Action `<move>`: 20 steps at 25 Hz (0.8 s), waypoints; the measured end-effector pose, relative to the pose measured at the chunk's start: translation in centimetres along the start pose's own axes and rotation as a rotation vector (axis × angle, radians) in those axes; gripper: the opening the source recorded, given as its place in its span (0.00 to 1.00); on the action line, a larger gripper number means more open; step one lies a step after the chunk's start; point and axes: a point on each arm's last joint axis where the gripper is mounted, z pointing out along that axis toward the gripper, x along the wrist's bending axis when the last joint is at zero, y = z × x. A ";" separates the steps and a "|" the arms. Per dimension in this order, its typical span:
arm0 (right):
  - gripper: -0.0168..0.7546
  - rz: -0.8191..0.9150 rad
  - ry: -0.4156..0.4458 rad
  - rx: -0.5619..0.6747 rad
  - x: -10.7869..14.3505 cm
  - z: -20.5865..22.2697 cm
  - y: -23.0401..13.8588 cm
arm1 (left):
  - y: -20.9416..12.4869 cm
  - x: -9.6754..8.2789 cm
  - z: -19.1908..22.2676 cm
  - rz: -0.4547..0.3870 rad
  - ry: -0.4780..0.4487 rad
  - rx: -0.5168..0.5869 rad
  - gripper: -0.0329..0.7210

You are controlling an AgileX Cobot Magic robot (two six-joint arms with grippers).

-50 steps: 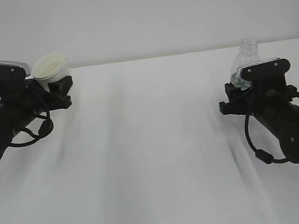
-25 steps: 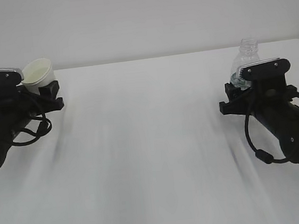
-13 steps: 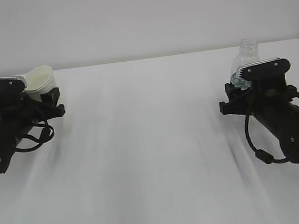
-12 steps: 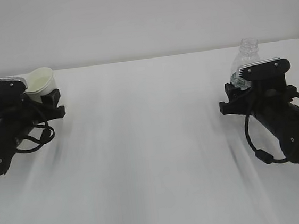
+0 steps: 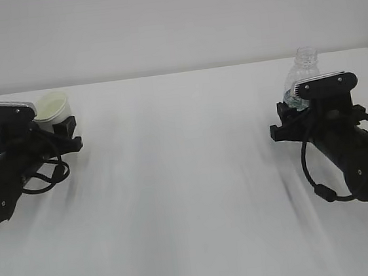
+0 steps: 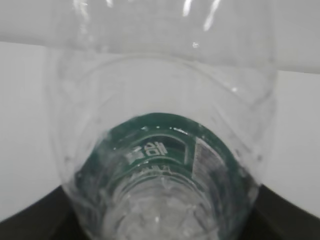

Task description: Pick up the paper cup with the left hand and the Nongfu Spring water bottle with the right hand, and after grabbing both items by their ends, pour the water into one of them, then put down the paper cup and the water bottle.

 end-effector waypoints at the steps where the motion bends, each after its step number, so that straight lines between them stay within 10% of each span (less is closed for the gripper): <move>1: 0.65 0.000 0.000 0.000 0.0 0.0 0.0 | -0.1 0.0 0.0 0.000 0.000 0.002 0.58; 20: 0.65 0.003 0.000 0.001 0.0 0.0 -0.1 | -0.8 0.0 0.0 -0.001 0.002 0.019 0.66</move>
